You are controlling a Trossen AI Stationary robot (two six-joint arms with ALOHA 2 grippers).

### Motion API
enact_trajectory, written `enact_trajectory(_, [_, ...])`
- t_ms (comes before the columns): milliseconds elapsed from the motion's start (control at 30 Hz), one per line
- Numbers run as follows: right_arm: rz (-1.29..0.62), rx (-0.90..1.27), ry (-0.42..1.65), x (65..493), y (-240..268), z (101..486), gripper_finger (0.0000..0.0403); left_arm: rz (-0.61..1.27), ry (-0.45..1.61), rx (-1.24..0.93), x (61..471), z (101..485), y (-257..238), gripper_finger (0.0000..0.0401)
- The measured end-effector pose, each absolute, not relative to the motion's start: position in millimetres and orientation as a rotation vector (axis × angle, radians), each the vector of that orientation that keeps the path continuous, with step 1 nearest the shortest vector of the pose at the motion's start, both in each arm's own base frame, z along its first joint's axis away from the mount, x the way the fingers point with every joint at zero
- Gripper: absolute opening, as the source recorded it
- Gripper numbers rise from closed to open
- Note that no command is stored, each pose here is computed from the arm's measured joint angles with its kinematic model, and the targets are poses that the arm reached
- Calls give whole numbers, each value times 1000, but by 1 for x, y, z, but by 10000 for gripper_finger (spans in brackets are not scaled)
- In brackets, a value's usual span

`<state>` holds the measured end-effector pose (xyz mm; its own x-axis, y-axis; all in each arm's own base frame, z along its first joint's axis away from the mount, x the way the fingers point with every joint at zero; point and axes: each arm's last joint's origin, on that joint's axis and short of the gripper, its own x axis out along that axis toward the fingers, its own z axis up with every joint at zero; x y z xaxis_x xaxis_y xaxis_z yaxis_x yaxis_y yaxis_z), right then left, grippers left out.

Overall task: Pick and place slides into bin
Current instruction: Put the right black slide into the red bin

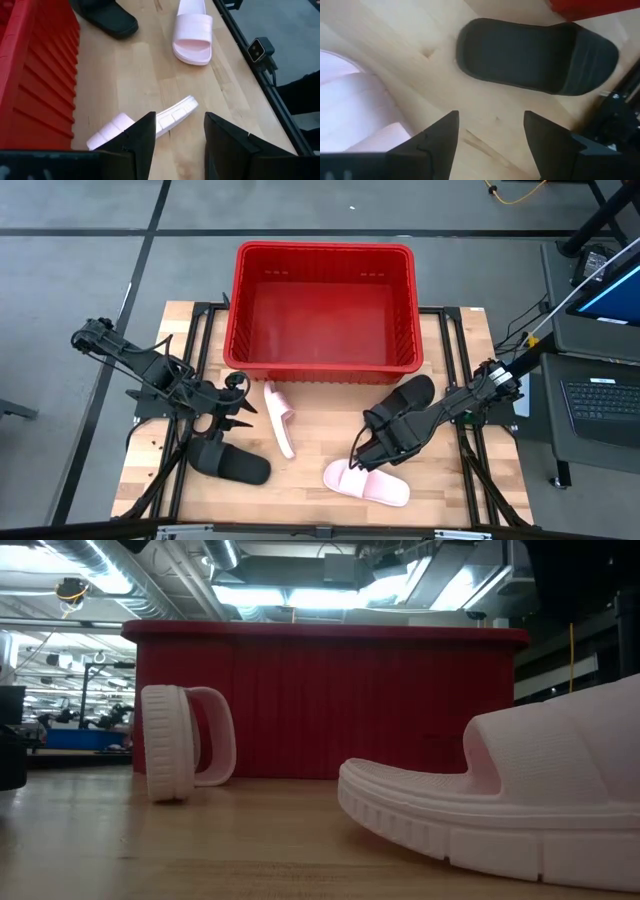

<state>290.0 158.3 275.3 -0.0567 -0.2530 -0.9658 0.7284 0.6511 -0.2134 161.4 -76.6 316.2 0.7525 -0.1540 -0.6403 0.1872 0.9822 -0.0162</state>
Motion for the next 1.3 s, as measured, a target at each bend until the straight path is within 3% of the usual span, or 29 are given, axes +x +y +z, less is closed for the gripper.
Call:
enact_trajectory(267, [-926, 458, 1409, 288, 154, 265, 224, -186, 694, 50, 161, 316, -77, 164])
enact_trajectory(600, [-1211, 485, 1392, 272, 141, 225, 223, -182, 692, 52, 162, 316, -76, 164])
enact_trajectory(867, [-1266, 357, 1286, 267, 129, 205, 223, -156, 685, 62, 162, 316, -76, 164])
enact_trajectory(1300, [-1365, 331, 1317, 257, 102, 170, 223, -147, 682, 65, 162, 317, -75, 164])
